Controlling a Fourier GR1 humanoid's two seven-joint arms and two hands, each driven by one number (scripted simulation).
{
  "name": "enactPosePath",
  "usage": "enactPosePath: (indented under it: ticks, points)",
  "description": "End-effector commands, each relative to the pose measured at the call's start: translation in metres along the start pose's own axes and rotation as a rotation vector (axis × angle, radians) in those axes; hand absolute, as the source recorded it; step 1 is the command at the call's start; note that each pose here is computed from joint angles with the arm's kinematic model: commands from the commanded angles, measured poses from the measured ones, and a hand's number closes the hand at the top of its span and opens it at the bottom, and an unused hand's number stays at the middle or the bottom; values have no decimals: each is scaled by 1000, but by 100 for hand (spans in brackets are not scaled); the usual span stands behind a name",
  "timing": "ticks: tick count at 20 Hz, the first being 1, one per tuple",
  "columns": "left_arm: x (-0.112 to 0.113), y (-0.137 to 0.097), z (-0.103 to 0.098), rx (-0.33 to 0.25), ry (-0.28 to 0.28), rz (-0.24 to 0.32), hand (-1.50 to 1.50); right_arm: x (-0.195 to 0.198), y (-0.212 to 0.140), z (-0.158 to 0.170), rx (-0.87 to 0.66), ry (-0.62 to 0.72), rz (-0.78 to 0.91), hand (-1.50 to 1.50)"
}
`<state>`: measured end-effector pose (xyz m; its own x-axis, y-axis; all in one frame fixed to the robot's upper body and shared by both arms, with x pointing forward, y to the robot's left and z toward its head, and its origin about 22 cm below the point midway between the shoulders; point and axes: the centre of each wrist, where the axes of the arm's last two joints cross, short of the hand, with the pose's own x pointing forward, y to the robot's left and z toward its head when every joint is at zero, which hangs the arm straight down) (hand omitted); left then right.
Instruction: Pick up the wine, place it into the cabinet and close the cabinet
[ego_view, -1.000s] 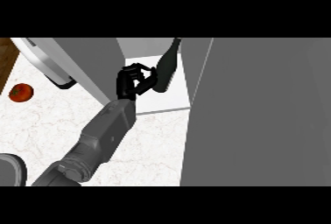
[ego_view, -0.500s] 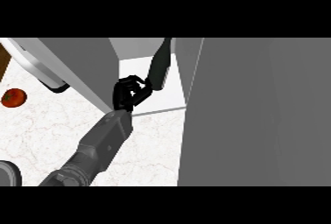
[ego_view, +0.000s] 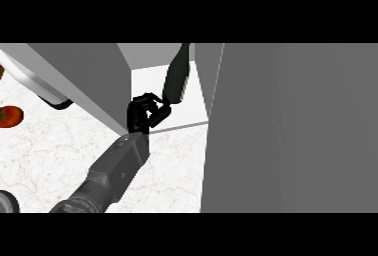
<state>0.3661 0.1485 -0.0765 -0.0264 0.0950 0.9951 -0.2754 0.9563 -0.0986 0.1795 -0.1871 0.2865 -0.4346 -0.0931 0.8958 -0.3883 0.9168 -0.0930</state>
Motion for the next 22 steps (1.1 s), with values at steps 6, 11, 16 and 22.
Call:
enactPosePath:
  ticks: [6, 11, 16, 22]
  points:
    - [8, -8, -5, 19, -33, -17, 150, 2, 3, 10, 33, 8, -26, -150]
    - [33, -28, -20, 4, -48, 7, 150, -2, -4, 4, 18, -2, -14, -150]
    - [63, -51, -34, 12, -68, -6, 150, -5, -5, 3, -15, 2, -9, -150]
    - [68, -54, -36, 12, -53, -18, 150, -9, -12, 8, -14, 8, -17, -150]
